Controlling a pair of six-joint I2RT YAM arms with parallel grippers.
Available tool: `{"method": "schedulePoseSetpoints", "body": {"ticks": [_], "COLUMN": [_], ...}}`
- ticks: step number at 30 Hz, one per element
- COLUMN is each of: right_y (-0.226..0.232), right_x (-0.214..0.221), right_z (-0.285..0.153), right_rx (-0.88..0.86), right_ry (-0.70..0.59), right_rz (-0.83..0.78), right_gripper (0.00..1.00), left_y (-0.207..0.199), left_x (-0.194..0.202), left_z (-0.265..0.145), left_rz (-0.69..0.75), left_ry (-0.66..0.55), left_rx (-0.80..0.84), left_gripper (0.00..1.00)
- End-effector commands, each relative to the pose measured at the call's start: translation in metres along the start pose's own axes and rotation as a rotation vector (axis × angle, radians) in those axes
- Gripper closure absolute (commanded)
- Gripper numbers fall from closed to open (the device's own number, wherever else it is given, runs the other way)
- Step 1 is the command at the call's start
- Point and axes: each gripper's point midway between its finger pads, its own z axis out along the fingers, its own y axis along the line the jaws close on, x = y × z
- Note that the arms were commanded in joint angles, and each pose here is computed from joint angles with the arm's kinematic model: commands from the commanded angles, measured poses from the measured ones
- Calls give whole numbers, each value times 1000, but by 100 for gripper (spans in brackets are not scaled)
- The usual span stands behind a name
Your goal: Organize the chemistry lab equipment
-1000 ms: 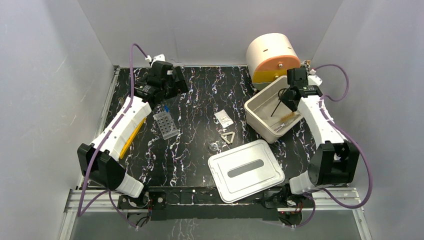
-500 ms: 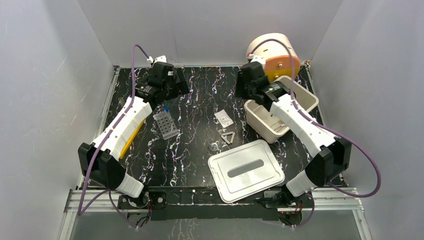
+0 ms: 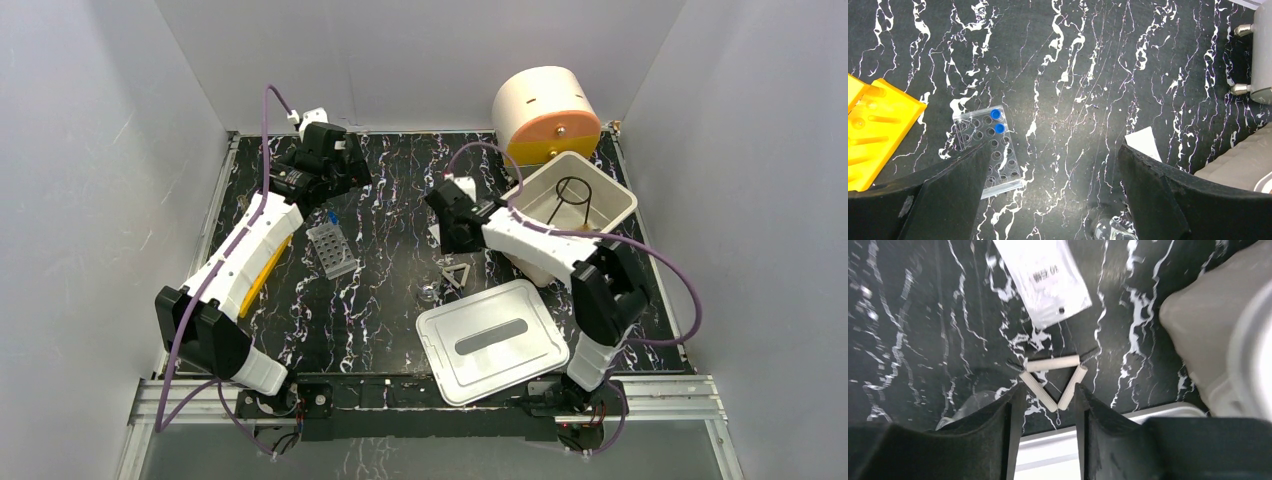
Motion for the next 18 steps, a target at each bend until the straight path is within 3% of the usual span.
{"method": "schedulePoseSetpoints", "body": {"ticks": [1, 18], "right_y": [2, -15], "right_x": [28, 68], "right_z": [10, 44], "right_rx": [81, 182], "right_ry": [38, 116], "right_rz": [40, 47], "right_gripper": [53, 50], "left_y": [1, 3], "left_x": [-20, -10], "left_z": [-11, -8], "left_rz": [-4, 8], "left_ry": [-55, -35], "left_rx": [5, 4], "left_gripper": [2, 2]}}
